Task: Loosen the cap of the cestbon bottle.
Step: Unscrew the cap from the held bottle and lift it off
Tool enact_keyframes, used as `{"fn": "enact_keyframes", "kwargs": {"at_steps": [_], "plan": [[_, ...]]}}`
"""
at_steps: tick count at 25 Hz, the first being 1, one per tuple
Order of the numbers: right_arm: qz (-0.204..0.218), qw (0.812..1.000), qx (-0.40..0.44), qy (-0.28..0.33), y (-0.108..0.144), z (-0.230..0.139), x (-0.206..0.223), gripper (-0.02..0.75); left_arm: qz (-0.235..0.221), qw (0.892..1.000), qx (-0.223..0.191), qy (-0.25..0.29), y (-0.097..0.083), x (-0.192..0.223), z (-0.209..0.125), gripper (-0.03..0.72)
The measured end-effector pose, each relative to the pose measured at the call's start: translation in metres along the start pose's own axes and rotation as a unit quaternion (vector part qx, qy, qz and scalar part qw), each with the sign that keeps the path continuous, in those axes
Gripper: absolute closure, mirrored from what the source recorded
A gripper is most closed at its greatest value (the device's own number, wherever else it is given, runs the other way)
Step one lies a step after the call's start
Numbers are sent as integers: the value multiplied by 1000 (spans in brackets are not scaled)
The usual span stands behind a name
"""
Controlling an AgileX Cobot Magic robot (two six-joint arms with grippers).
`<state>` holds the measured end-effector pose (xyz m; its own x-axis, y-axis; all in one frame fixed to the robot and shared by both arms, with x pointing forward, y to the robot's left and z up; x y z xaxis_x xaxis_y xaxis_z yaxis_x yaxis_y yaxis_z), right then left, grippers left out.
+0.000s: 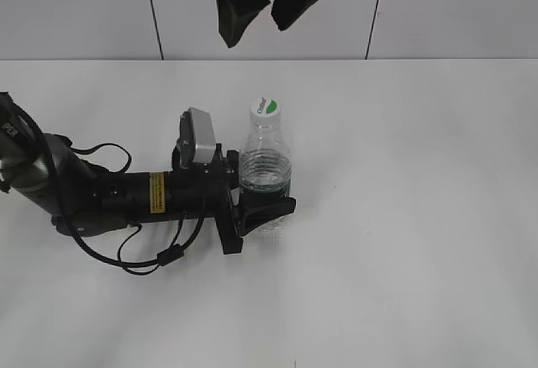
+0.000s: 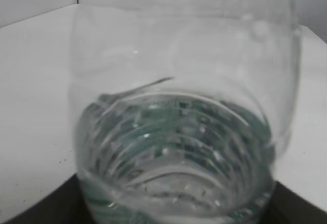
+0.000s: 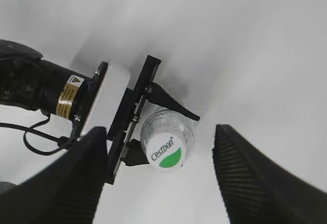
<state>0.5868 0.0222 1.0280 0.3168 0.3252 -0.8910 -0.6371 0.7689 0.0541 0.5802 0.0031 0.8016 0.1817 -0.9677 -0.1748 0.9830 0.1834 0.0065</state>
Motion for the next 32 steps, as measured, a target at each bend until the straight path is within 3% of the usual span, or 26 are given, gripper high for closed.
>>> {"fn": "enact_keyframes", "kwargs": {"at_steps": [10, 16, 32], "plan": [[22, 997, 78, 12, 8, -6, 4, 244, 1, 1000, 0, 0, 1, 0, 0, 278], [20, 995, 84, 54, 8, -28, 23, 244, 1, 1000, 0, 0, 1, 0, 0, 278], [-9, 995, 74, 71, -3, -34, 40, 243, 1, 1000, 0, -1, 1, 0, 0, 278]]}}
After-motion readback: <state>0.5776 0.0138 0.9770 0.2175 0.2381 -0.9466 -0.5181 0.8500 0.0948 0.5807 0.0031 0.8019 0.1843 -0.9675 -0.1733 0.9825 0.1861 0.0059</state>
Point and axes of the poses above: a point on each arm's last joint axis where the gripper is mounted, x pointing out along that axis toward the gripper, y along the wrist's bending axis when the last joint is at zero, z = x × y, the point moved 10 cm from there along x, pointing out along that axis toward the gripper, and after that the axes turned 4 degrees about x, right-handed, at the moved point
